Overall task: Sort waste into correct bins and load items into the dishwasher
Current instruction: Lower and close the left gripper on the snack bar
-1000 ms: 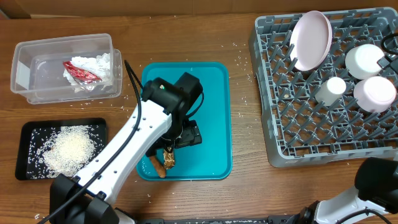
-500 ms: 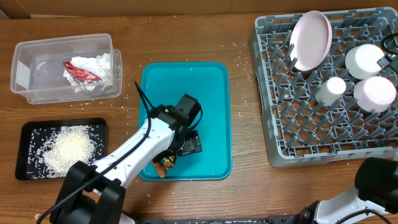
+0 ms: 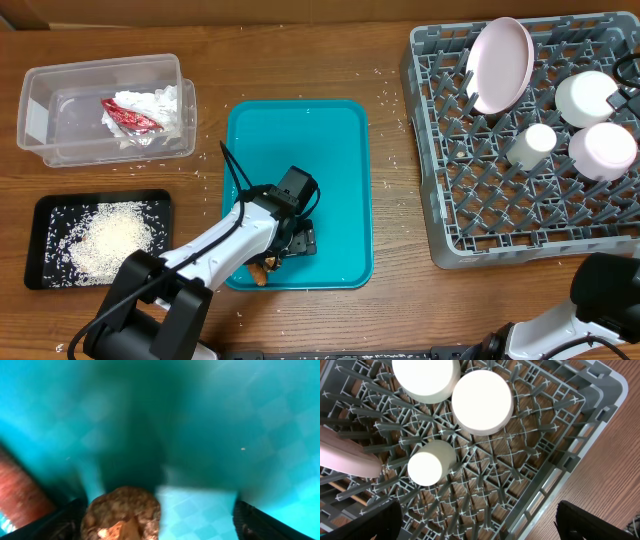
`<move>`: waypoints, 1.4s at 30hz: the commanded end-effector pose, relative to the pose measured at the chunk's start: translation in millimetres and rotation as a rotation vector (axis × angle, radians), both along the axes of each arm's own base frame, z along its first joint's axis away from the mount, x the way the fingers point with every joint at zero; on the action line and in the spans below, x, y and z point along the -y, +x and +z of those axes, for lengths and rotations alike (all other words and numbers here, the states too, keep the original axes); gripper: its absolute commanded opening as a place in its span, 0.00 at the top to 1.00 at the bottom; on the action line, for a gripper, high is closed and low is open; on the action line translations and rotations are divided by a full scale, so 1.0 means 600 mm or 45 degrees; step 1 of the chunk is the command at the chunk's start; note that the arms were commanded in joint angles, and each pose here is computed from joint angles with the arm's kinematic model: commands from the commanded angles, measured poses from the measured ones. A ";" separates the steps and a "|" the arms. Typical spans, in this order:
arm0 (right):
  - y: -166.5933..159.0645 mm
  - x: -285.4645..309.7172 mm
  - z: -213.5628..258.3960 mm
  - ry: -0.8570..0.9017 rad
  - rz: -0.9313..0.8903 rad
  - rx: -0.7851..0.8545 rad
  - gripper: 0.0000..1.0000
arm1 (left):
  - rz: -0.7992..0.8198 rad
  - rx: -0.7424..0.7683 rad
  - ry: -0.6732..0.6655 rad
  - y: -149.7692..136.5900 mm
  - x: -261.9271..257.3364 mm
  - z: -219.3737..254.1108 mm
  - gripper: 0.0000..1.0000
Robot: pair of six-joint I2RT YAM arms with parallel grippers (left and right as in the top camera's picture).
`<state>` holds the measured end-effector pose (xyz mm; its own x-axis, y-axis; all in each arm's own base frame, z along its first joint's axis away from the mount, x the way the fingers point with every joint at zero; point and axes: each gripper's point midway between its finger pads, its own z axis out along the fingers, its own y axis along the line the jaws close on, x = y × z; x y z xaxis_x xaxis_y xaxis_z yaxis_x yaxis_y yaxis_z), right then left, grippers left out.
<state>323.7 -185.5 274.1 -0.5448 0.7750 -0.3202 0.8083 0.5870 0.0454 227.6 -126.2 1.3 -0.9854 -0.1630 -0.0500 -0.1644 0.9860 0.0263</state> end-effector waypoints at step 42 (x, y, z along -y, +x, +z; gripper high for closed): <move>0.000 0.000 0.004 -0.002 -0.007 0.013 0.00 | -0.104 -0.149 -0.022 -0.022 0.013 -0.005 0.54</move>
<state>323.8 -185.5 274.1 -0.5449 0.7751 -0.3200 0.8083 0.5870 0.0457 220.6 -135.9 2.9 -0.9937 -0.1044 0.0418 -0.1040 0.9945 0.0122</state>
